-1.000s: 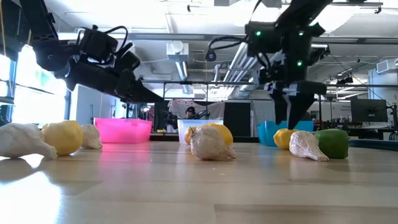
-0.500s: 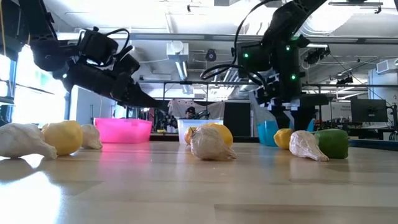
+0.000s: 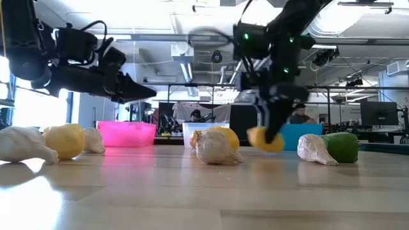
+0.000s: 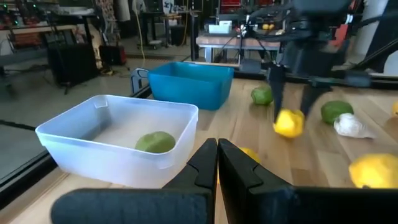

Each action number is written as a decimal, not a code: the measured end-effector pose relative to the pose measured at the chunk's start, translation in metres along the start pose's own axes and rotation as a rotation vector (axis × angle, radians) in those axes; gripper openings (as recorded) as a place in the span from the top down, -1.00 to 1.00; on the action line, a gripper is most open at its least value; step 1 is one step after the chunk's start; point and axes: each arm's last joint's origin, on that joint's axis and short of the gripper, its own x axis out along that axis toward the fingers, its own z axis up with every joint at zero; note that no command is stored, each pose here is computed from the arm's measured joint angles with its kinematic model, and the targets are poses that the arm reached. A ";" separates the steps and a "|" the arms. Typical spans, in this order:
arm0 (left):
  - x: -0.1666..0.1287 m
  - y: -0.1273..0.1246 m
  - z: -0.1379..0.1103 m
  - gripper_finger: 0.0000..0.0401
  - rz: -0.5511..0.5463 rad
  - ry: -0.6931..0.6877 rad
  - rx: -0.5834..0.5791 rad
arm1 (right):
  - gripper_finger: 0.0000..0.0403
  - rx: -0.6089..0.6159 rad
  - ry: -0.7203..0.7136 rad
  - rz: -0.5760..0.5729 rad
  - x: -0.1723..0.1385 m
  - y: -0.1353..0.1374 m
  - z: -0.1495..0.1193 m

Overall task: Sort produce into baskets
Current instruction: Put the lemon into the pink bin

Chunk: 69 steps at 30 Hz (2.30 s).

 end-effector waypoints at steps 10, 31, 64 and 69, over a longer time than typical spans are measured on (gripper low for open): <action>-0.008 0.000 0.017 1.00 0.007 -0.110 0.035 | 0.38 0.037 -0.609 -0.004 0.002 0.000 0.058; -0.045 0.001 0.037 1.00 0.046 -0.334 0.089 | 0.38 0.323 -0.999 -0.164 0.024 -0.095 0.159; -0.060 0.009 0.048 1.00 0.061 -0.369 0.113 | 0.02 0.460 -0.812 -0.125 0.079 -0.145 0.205; -0.060 0.010 0.048 1.00 0.038 -0.367 0.094 | -0.08 0.457 -0.815 -0.125 0.079 -0.144 0.205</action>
